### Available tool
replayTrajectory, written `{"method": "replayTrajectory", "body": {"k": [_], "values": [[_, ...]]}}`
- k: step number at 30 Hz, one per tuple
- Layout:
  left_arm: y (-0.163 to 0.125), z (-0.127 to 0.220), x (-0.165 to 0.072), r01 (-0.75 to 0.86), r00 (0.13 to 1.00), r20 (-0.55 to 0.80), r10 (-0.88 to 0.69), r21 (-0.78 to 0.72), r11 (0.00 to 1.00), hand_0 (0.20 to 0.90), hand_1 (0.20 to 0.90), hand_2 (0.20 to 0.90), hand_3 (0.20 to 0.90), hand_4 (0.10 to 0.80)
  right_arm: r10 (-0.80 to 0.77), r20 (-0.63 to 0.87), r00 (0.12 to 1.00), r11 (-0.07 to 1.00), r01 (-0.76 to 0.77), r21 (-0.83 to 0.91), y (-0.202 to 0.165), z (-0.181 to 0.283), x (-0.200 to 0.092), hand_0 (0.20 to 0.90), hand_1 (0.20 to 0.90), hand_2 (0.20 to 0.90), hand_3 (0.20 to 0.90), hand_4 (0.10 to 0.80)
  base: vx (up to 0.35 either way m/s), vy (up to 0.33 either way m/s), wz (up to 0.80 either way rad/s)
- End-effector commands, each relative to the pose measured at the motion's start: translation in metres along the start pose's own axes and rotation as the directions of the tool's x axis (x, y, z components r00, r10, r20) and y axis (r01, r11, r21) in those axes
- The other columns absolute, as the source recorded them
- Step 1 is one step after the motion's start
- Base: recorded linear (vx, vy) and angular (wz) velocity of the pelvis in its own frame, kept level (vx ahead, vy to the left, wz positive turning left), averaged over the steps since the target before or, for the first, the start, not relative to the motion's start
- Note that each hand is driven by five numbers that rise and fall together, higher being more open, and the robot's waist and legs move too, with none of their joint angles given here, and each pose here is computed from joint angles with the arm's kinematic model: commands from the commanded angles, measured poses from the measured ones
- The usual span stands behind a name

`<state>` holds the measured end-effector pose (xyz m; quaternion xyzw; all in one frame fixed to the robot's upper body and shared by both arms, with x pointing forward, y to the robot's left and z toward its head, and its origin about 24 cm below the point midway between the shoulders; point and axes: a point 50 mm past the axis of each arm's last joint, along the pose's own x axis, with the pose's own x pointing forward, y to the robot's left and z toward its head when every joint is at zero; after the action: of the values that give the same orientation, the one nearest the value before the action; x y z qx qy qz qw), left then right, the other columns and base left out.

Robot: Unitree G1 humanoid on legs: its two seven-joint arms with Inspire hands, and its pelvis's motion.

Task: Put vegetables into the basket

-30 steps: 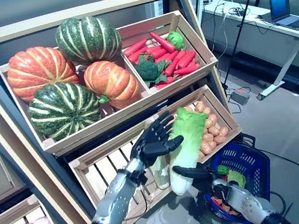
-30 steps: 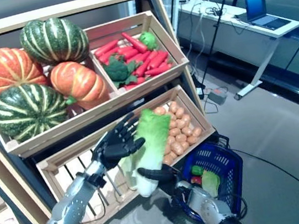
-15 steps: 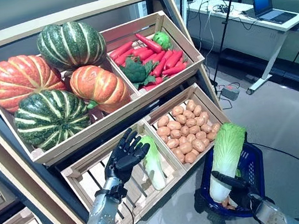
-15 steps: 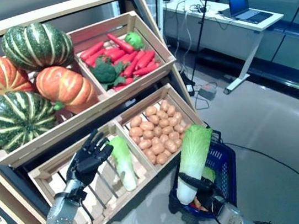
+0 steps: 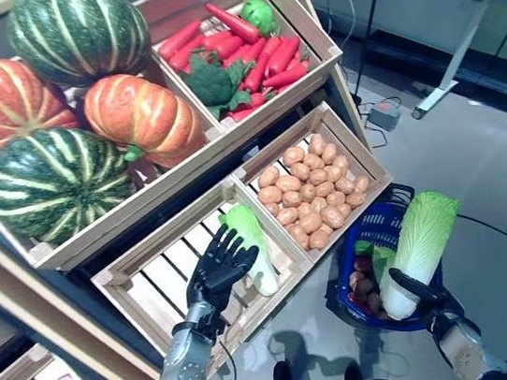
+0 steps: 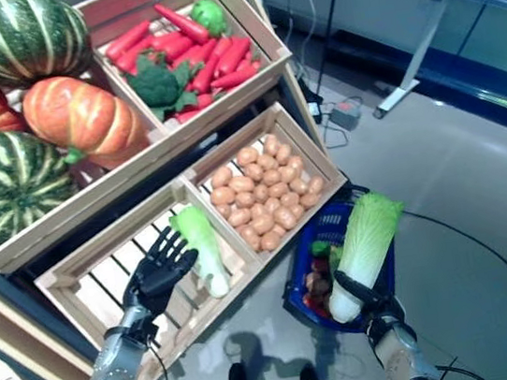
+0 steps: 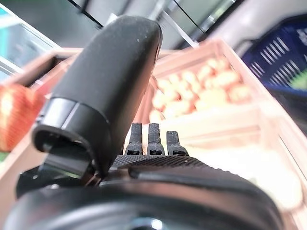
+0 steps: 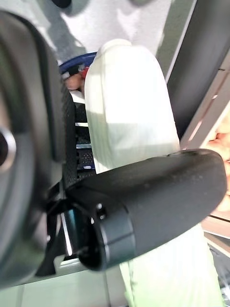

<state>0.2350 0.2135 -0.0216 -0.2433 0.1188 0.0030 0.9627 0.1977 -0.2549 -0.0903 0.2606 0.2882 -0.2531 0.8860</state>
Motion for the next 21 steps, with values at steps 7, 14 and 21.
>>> {"method": "replayTrajectory", "body": {"k": [7,14,21], "values": [[-0.028,0.051,0.024,0.082,0.966,0.249,-0.074,-0.021,0.996,0.900,0.900,0.900,0.900,0.800,-0.136,0.307,0.942,0.991,0.127,0.050,0.011,0.110,0.017,0.300,0.300,0.300,0.300,0.400,0.056,-0.206,0.03],[-0.042,0.067,0.034,0.121,0.944,0.310,-0.112,-0.010,0.993,0.900,0.900,0.900,0.900,0.800,-0.119,0.386,0.915,0.989,0.143,-0.034,0.035,0.166,0.019,0.300,0.300,0.300,0.300,0.400,-0.087,-0.097,0.18],[-0.071,0.107,0.046,0.124,0.871,0.463,-0.163,0.114,0.986,0.900,0.900,0.900,0.900,0.800,-0.087,0.444,0.892,0.983,0.149,-0.107,0.057,0.211,0.015,0.300,0.300,0.300,0.300,0.400,-0.186,-0.002,0.01]]}}
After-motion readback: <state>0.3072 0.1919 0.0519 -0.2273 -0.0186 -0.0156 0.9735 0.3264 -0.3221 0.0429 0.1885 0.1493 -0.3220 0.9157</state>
